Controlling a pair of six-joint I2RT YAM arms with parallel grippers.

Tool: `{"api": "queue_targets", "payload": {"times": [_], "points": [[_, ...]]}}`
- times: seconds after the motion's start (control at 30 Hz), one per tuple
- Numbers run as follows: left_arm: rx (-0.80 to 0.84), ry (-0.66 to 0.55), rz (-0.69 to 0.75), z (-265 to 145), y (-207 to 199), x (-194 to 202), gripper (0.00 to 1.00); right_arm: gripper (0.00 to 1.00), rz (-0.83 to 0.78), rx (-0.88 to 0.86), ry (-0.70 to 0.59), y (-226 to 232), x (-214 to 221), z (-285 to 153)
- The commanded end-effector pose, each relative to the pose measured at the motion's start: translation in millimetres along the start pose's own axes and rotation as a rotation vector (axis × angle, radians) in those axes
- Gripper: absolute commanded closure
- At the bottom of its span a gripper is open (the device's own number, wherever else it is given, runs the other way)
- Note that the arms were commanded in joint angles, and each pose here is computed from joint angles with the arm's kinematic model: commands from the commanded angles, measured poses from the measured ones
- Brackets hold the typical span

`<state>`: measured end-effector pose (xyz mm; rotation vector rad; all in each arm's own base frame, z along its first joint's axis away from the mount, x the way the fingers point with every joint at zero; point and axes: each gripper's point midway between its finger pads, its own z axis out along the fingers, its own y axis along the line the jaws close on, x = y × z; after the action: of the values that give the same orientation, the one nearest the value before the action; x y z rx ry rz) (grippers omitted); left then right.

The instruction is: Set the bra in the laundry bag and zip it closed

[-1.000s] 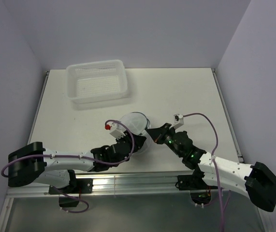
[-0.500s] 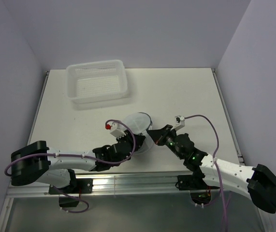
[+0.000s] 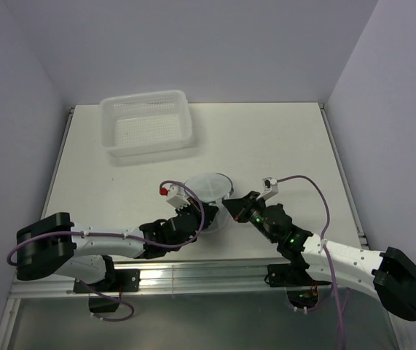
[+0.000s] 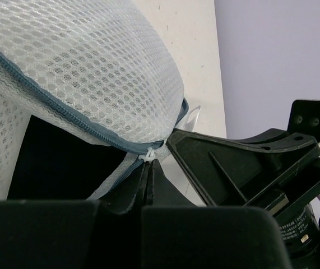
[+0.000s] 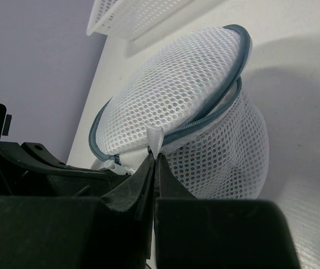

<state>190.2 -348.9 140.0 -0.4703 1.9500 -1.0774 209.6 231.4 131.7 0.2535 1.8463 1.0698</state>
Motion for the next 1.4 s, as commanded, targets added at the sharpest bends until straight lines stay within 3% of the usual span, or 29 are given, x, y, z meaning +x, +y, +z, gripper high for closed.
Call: {"api": "queue_targets", "payload": {"times": [0.0, 0.43, 0.77, 1.0, 1.03, 1.13, 1.37], "points": [[0.019, 0.013, -0.009, -8.0, -1.7, -2.7, 1.00, 1.00, -0.041, -0.017, -0.020, 10.7, -9.3, 3.5], [0.031, 0.077, 0.028, -43.0, 26.6, -4.4, 1.00, 1.00, -0.099, -0.039, -0.104, 19.6, -71.7, 23.9], [-0.019, 0.077, 0.074, -59.7, 58.2, -12.5, 1.00, 1.00, -0.101, -0.028, -0.108, -2.1, -117.7, 50.1], [0.130, 0.060, 0.121, -51.9, -12.7, -21.2, 1.00, 1.00, -0.118, -0.080, -0.039, 6.8, -99.8, 42.3], [0.141, 0.060, 0.116, -50.0, -20.4, -20.8, 0.96, 1.00, -0.117, -0.077, -0.034, 4.4, -96.3, 39.7], [0.143, 0.037, 0.112, -39.0, -38.0, -23.2, 0.68, 1.00, -0.110, -0.076, -0.031, -1.2, -88.9, 32.2], [0.125, 0.007, 0.043, -7.0, -35.0, -52.1, 0.54, 1.00, -0.106, -0.077, -0.010, -4.9, -82.0, 30.0]]}}
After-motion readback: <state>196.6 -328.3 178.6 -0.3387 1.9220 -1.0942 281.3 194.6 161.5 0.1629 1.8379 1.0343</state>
